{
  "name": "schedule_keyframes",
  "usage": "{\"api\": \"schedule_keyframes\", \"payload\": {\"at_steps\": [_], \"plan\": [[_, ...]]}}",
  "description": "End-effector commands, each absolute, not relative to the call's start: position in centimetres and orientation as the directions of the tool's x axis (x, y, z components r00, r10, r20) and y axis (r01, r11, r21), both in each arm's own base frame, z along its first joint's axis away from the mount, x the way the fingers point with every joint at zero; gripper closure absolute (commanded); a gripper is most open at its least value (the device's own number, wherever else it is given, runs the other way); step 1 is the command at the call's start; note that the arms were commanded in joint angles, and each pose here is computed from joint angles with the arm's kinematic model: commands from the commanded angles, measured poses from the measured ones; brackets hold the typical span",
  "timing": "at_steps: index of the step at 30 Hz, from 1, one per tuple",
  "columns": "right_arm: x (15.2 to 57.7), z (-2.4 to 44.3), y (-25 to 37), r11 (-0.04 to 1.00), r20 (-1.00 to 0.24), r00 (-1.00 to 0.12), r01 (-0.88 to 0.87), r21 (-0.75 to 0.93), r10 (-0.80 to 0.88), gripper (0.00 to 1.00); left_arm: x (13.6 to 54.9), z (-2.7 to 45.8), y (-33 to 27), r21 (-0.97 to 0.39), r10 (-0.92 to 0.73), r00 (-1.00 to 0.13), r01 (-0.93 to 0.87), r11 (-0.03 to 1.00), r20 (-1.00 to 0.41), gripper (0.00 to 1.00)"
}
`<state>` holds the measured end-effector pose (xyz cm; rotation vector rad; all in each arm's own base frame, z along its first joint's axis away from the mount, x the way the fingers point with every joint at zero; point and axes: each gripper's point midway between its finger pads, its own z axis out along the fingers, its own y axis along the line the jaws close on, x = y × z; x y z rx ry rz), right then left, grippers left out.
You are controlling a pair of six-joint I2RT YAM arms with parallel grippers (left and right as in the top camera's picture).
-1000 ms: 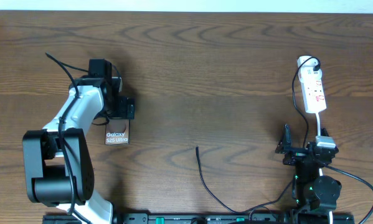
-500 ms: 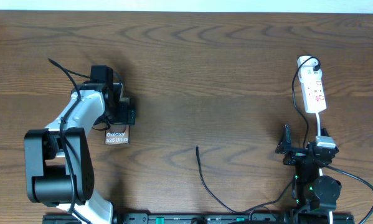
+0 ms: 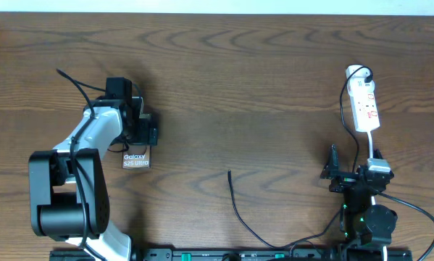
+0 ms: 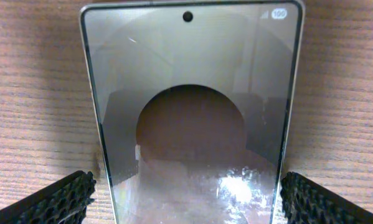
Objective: Plug charger to phone and switch on socket
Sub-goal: 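Close the left gripper on the phone's lower edge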
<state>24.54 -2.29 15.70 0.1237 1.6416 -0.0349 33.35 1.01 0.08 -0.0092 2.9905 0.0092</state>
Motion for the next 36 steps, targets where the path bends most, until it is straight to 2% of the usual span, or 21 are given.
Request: {"api": "schedule_keyframes", "payload": {"at_steps": [1, 36], "plan": [[24.52, 15.65, -2.29, 0.992, -0.995, -0.068, 0.105, 0.065, 0.072, 0.01, 32.46, -0.65, 1.11, 0.017, 0.003, -0.992, 0.001, 1.0, -0.129, 0.02], [24.52, 15.65, -2.29, 0.992, -0.995, -0.068, 0.105, 0.065, 0.072, 0.01, 31.5, -1.29, 0.45, -0.02, 0.003, -0.994, 0.005, 1.0, -0.106, 0.01]]}}
